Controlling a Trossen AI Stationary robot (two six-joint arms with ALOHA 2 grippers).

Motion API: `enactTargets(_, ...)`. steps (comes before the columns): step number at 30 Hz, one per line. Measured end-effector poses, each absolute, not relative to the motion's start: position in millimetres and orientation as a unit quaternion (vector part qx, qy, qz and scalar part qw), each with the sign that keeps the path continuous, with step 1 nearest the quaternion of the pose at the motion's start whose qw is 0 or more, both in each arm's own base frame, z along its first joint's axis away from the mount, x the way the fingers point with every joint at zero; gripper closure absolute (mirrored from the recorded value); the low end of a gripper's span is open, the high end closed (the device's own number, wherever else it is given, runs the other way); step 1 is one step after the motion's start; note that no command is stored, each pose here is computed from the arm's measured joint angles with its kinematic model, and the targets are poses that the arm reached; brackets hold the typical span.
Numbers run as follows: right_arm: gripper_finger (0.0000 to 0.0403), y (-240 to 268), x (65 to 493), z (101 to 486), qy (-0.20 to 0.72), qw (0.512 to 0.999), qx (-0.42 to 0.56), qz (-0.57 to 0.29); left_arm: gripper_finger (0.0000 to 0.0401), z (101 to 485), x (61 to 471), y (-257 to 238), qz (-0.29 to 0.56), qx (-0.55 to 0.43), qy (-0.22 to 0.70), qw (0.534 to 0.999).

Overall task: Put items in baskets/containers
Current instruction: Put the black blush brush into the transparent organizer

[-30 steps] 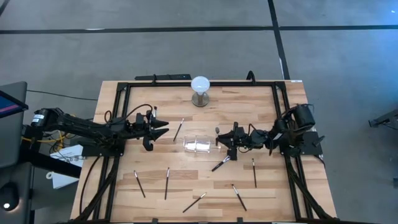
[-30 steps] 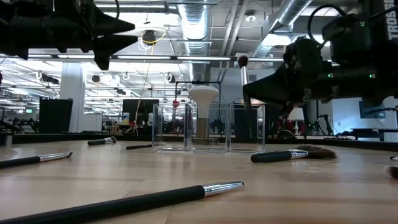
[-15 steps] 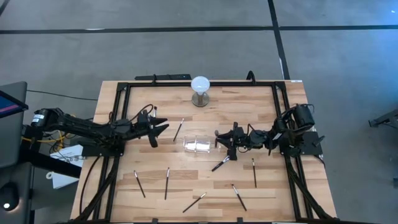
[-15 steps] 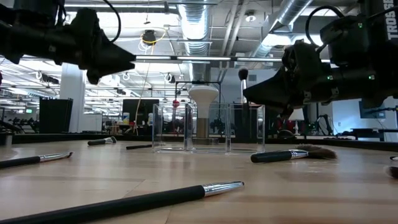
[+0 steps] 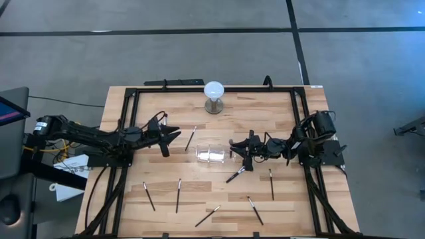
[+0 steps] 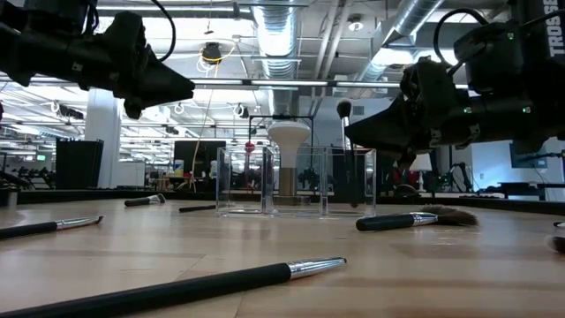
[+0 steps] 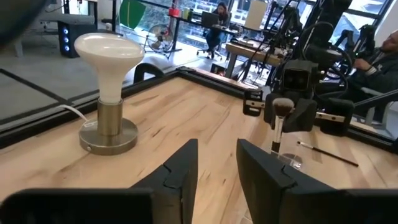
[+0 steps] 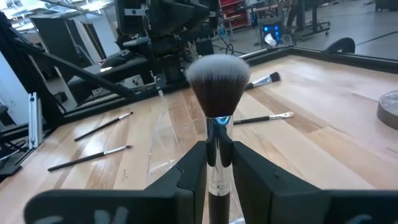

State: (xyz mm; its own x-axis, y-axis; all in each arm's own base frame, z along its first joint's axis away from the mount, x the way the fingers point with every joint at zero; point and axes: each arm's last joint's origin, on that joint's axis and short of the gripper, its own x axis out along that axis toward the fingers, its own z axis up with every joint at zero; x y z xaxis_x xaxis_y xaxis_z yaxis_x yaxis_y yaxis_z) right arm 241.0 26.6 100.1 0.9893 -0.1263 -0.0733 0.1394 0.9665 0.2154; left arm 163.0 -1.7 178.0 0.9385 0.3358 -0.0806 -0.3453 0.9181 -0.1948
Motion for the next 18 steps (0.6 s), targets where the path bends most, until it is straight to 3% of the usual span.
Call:
enactTargets(9, 0.0325, 26.8, 241.0, 100.4, 0.027, 0.99, 0.123, -0.065, 0.0295, 177.9, 163.0, -1.7, 0.174, -0.109, 0.022, 0.978)
enactTargets(18, 0.0251, 22.8, 241.5, 104.0, 0.013, 0.989, 0.131, -0.072, 0.0295, 177.9, 162.8, -1.2, 0.183, -0.097, 0.023, 0.978)
